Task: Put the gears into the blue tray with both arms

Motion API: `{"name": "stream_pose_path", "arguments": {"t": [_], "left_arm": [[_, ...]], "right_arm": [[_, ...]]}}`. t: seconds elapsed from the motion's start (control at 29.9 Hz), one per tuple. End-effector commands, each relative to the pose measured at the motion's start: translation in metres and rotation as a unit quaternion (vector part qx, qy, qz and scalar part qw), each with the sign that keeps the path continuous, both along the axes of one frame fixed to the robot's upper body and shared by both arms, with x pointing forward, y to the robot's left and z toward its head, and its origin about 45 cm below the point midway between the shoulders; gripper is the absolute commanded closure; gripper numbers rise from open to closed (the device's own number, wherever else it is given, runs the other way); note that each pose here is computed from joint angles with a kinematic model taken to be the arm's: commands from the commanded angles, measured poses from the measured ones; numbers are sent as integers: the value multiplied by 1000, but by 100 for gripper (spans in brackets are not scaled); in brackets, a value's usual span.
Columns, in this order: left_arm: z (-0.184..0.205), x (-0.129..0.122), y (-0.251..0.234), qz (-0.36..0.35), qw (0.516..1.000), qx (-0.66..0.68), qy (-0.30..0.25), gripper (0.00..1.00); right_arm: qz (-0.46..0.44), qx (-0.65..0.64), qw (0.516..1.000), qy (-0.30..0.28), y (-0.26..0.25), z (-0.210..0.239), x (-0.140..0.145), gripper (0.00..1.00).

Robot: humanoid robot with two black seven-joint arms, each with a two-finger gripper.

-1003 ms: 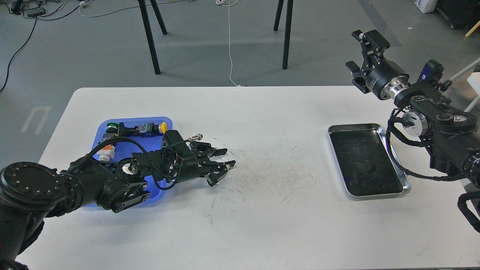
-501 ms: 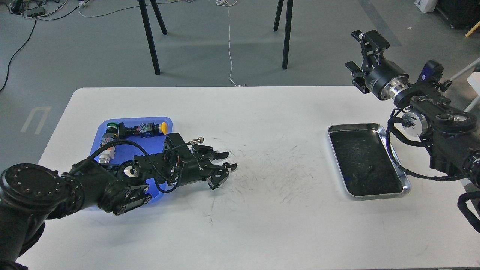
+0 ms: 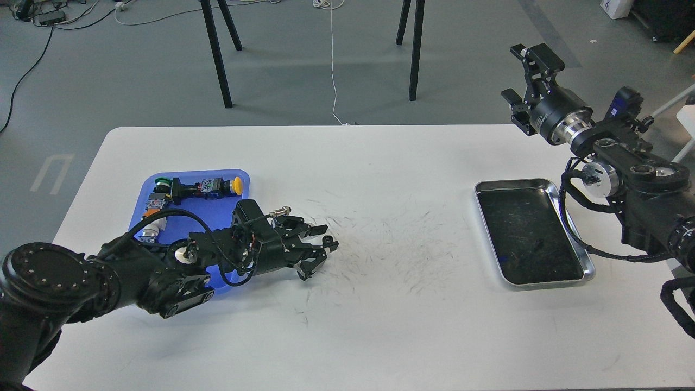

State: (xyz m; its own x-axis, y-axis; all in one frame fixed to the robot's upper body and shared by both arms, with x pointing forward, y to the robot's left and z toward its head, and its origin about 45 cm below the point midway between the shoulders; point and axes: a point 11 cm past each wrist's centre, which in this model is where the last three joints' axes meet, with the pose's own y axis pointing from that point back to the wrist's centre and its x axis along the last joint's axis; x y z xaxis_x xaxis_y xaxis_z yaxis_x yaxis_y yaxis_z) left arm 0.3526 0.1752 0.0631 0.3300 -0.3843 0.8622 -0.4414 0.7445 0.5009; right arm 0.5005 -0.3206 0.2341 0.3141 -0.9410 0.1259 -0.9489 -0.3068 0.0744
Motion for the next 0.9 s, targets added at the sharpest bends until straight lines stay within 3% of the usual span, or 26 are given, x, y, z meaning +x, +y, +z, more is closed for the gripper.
{"name": "stream_pose_path", "arguments": {"t": [0.0,0.87], "left_arm": [[1,1,1,-2,1000,2,-4,63],[14,14,-8,13,1000,-22,-17,77]], "right_arm": [[0,1,1000,-1,0,1,0,2],[3,1,1000,-1,4,1,1,2]]}}
